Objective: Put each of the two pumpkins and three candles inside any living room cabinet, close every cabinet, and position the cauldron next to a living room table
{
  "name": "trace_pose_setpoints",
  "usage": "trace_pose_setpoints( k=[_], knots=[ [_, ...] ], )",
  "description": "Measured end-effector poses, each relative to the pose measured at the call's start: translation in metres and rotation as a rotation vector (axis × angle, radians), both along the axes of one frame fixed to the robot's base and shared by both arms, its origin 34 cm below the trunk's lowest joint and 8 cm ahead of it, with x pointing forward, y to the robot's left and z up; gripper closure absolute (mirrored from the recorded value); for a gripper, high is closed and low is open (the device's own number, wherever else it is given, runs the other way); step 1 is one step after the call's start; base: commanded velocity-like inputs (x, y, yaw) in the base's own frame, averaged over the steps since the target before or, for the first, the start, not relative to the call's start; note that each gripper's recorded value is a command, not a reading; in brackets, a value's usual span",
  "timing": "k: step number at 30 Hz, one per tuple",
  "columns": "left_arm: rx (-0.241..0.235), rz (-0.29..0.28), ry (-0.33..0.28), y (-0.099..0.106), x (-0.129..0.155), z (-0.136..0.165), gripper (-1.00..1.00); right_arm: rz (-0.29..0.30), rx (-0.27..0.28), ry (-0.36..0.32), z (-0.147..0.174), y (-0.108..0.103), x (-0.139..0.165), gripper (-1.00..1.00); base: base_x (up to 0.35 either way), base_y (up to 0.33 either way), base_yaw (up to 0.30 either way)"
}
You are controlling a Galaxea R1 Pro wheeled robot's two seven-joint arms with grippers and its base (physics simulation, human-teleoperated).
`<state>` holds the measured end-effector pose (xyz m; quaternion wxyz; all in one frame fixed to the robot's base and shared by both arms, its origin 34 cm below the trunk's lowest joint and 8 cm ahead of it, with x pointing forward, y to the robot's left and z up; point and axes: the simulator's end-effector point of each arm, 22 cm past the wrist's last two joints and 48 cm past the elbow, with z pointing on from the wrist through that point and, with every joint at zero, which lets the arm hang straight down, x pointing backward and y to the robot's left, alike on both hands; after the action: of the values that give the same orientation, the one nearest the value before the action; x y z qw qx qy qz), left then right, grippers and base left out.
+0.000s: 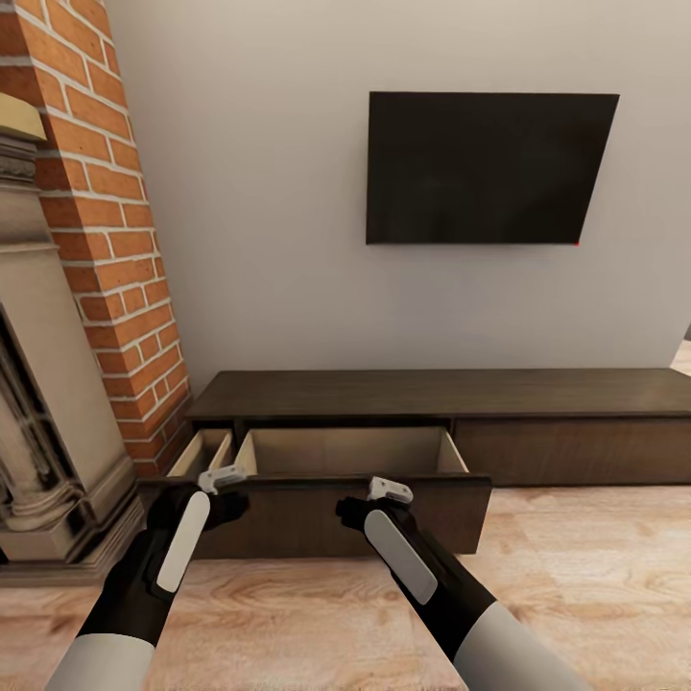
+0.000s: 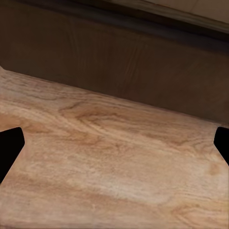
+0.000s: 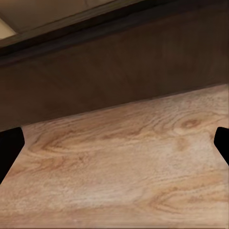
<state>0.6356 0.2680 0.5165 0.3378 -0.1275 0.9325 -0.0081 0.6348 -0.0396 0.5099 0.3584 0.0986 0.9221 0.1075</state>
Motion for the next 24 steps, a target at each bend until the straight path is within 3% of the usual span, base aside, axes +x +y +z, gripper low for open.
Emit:
trace_pose_setpoints(
  k=[19, 24],
  knots=[
    [0.016, -0.010, 0.086, -0.004, -0.002, -0.052, -1.00, 0.027, -0.030, 0.093, -0.051, -0.002, -0.005, -1.00, 0.000, 0.000, 0.000],
    [0.042, -0.044, 0.069, -0.021, 0.004, -0.065, -1.00, 0.026, -0.031, 0.107, -0.062, -0.002, -0.005, -1.00, 0.000, 0.000, 0.000]
  ],
)
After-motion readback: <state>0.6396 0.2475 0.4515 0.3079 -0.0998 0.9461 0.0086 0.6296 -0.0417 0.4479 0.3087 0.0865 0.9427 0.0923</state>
